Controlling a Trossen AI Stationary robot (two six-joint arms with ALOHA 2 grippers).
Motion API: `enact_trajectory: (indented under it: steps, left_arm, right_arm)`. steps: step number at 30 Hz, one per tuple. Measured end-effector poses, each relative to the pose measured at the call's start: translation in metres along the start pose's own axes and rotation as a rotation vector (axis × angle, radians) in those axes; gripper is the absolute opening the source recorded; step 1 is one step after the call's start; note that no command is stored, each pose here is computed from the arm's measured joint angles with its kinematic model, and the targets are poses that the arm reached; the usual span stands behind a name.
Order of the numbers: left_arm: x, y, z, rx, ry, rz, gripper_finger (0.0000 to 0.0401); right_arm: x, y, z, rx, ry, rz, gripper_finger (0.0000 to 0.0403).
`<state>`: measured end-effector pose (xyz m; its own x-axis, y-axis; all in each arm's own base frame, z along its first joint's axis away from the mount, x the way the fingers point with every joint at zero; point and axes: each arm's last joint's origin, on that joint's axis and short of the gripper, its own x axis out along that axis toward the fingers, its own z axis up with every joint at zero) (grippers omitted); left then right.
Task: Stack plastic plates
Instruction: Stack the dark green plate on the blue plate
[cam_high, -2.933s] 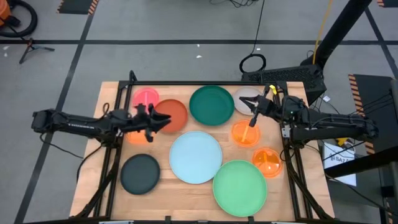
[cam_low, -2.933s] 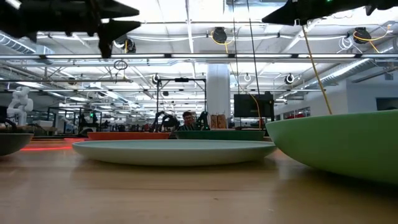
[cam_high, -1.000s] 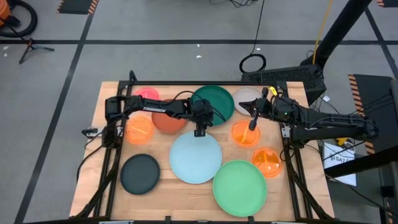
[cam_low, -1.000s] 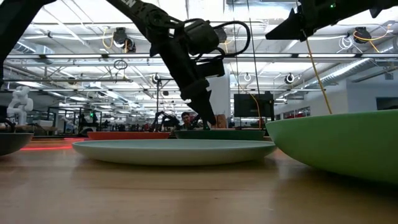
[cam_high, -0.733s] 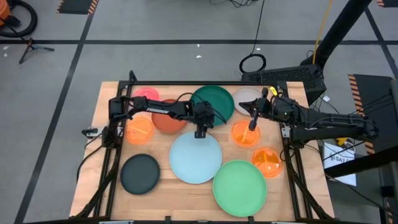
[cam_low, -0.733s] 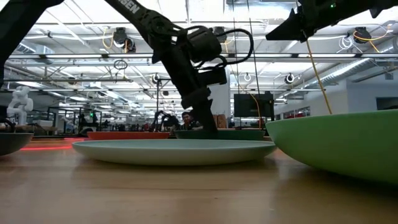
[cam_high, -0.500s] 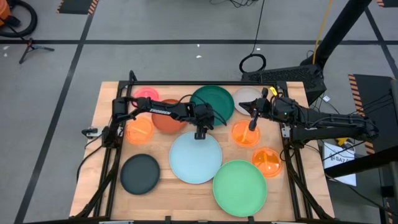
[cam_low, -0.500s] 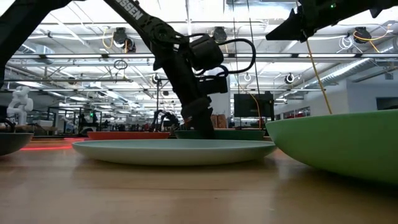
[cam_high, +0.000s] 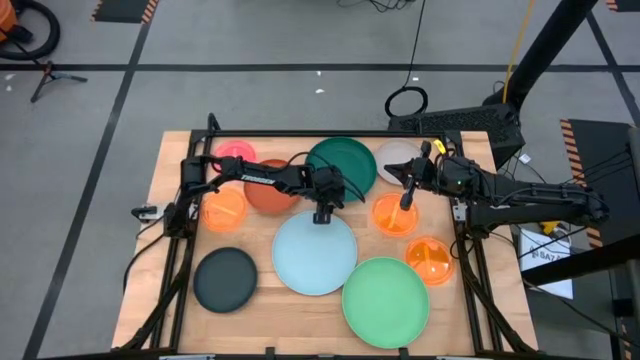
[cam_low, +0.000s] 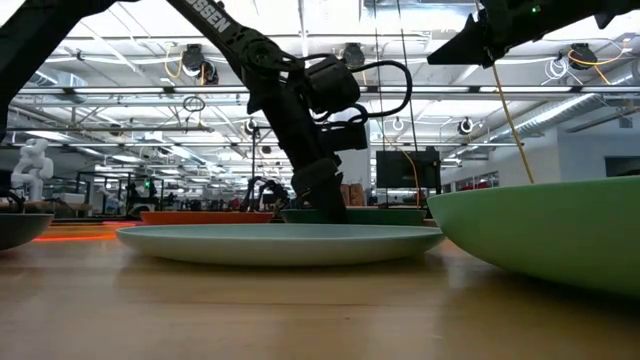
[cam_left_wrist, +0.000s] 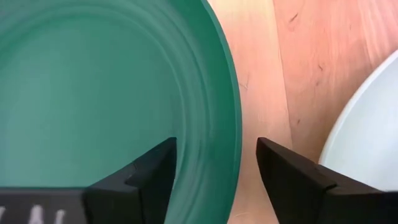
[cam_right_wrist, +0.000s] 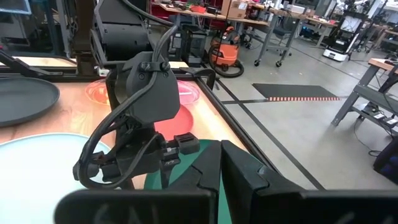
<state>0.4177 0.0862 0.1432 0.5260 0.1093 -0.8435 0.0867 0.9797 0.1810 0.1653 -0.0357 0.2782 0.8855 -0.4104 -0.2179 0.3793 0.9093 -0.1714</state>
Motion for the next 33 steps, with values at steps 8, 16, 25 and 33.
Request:
enact_trajectory:
  steps: [8, 16, 25, 33]
  left_arm:
    - [0.0, 0.0, 0.0, 0.014, -0.003, 0.002, 0.0117]
    - [0.0, 0.001, 0.0, 0.018, 0.004, 0.025, 0.0032]
    - [-0.013, -0.007, 0.009, 0.055, 0.052, 0.117, 0.001]
    - [-0.064, -0.018, 0.052, 0.109, 0.027, 0.096, 0.001]
  right_arm:
    - [0.0, 0.0, 0.0, -0.002, 0.0, 0.0, 0.0009]
    - [0.0, 0.0, 0.0, -0.002, 0.0, -0.001, 0.0009]
    - [0.0, 0.0, 0.0, -0.003, 0.0, -0.001, 0.0009]
    - [0.0, 0.0, 0.0, -0.004, 0.003, -0.001, 0.0009]
